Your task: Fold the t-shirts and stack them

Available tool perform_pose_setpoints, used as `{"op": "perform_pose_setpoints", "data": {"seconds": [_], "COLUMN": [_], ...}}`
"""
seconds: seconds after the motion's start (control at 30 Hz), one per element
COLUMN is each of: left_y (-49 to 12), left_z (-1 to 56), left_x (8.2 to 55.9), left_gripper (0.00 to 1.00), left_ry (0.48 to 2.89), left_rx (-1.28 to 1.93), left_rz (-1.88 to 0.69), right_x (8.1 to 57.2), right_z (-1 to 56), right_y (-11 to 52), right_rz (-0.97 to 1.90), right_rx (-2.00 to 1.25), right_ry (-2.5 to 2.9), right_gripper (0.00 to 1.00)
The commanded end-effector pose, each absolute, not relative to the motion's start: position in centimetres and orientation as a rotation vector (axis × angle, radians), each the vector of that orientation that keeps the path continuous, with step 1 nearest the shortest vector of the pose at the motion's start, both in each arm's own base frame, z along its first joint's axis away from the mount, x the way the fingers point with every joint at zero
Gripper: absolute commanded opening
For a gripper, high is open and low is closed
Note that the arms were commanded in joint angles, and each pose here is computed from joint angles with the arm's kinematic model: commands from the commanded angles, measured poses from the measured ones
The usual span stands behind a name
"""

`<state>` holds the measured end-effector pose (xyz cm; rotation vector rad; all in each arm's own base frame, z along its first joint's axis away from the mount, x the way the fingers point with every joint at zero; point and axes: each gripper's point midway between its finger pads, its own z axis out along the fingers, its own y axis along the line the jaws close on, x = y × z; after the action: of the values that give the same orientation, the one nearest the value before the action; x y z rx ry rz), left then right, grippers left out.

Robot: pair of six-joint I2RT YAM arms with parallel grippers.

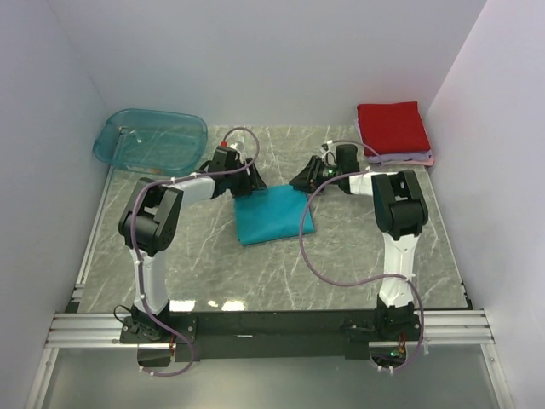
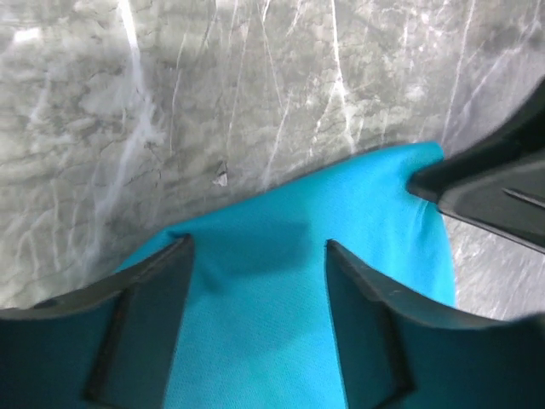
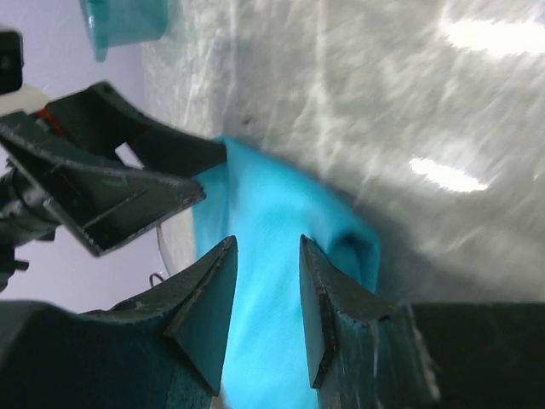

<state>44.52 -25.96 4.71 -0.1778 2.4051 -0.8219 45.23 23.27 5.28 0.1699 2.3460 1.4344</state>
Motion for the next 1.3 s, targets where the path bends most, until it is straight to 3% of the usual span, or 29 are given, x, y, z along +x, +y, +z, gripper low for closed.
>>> {"op": "perform_pose_setpoints", "data": {"seconds": [0.0,0.1,0.33,0.5,0.73,0.93,1.17,1.27], "left_y": [-25.6,-25.4,-26.1,-28.4,-29.2,-26.4,-24.5,-24.5], "left_z": [10.5,14.6,16.3,13.3,5.5,2.1,2.9,5.9], "left_x": [45.5,45.0,40.1,34.7,31.7,31.1,31.4,32.4], "left_gripper": [0.71,0.74,0.71,0.47,0.25,0.22,0.22,0.22], "left_ry": [2.286,2.202,2.187,2.256,2.447,2.512,2.493,2.421], "left_rx": [-0.141,-0.15,-0.208,-0.226,-0.3,-0.468,-0.479,-0.425], "left_rz": [-0.827,-0.862,-0.969,-1.145,-1.145,-1.136,-1.065,-1.06], "right_x": [45.0,43.5,37.6,34.2,32.7,30.7,31.7,32.3], "right_z": [12.5,15.1,15.9,12.4,4.4,-1.7,1.1,3.8], "right_y": [23.4,23.2,25.7,27.9,28.2,25.2,24.9,25.2], "right_rz": [1.423,1.413,1.554,1.613,1.551,1.482,1.551,1.568], "right_rx": [0.067,0.067,0.036,0.04,0.208,0.441,0.398,0.3], "right_ry": [2.203,2.158,2.155,2.248,2.476,2.635,2.534,2.471], "right_gripper": [0.42,0.42,0.42,0.37,0.2,0.13,0.11,0.11]}}
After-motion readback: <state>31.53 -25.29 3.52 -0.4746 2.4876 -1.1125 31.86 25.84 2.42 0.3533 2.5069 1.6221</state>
